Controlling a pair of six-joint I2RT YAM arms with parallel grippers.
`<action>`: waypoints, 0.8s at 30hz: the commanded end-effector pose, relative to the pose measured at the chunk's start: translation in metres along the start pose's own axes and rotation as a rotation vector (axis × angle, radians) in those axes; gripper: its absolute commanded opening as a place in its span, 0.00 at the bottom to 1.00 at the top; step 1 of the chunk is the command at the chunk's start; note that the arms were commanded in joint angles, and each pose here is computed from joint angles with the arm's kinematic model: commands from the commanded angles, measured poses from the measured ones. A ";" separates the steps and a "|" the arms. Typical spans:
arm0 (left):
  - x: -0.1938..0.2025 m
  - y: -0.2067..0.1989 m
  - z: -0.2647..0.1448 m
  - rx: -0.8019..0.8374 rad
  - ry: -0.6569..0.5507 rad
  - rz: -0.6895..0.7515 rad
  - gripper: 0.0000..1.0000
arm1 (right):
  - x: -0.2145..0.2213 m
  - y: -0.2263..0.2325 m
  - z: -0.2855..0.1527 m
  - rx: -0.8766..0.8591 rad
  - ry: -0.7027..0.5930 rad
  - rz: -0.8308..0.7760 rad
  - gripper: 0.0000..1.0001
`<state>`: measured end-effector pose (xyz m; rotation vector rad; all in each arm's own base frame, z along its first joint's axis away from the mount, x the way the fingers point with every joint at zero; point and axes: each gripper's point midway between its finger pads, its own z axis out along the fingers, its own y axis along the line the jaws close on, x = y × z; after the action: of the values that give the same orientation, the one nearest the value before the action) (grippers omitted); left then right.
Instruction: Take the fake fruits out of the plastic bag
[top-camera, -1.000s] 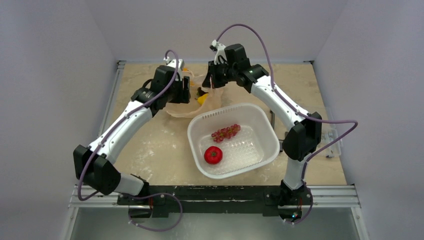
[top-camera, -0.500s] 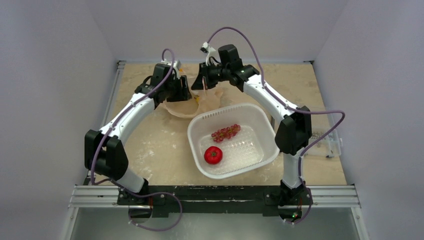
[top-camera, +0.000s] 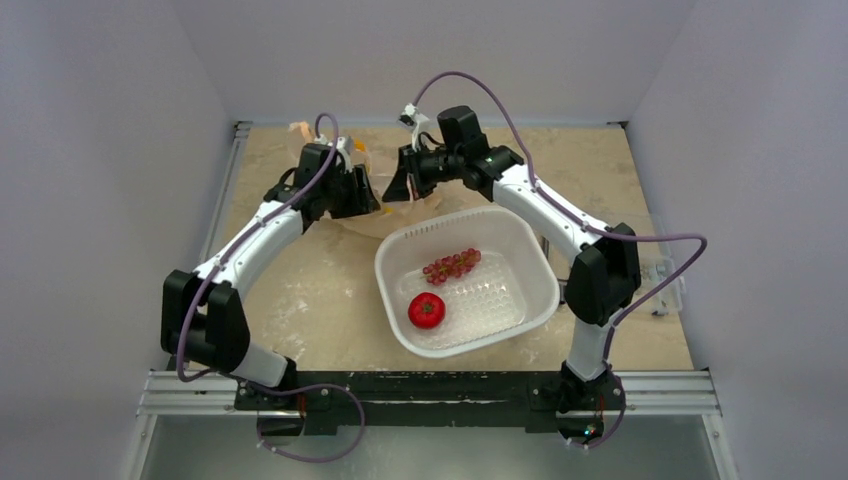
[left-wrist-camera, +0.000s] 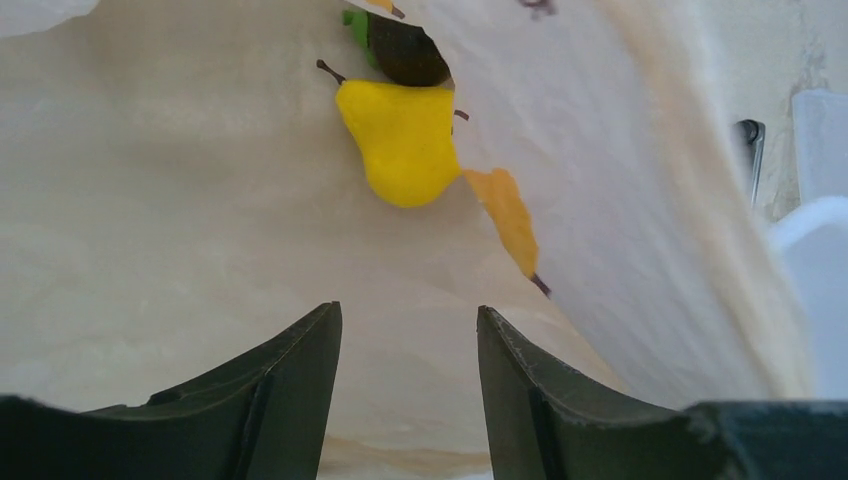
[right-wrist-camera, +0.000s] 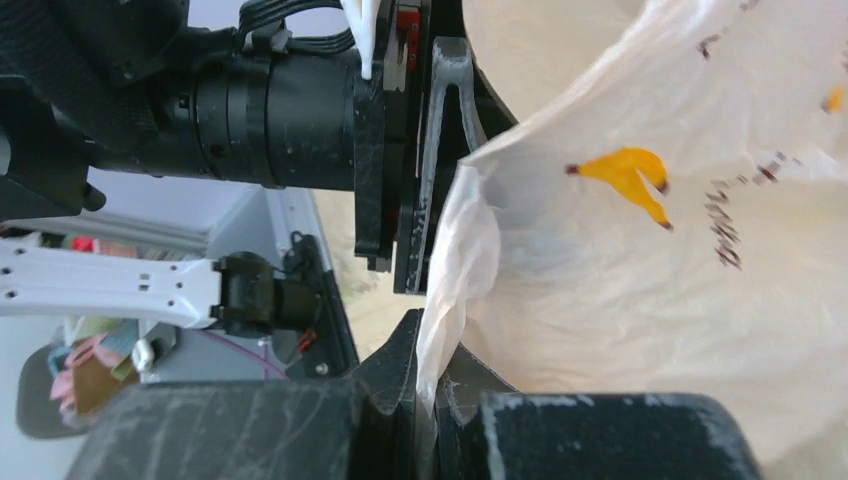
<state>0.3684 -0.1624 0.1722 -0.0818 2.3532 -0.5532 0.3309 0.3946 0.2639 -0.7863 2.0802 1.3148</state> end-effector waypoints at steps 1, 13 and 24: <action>0.001 -0.021 0.025 0.105 0.043 -0.030 0.51 | -0.001 -0.023 -0.025 0.206 -0.024 -0.037 0.00; -0.002 -0.056 0.091 0.209 0.067 0.035 0.66 | -0.010 -0.044 -0.027 0.277 -0.025 -0.008 0.00; 0.044 -0.034 0.147 0.003 0.119 0.110 0.86 | -0.005 -0.056 -0.033 0.284 -0.016 0.033 0.00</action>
<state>0.4070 -0.2628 0.0651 0.1019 2.5071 -0.6514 0.3679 0.3462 0.2376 -0.6198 2.2279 0.9944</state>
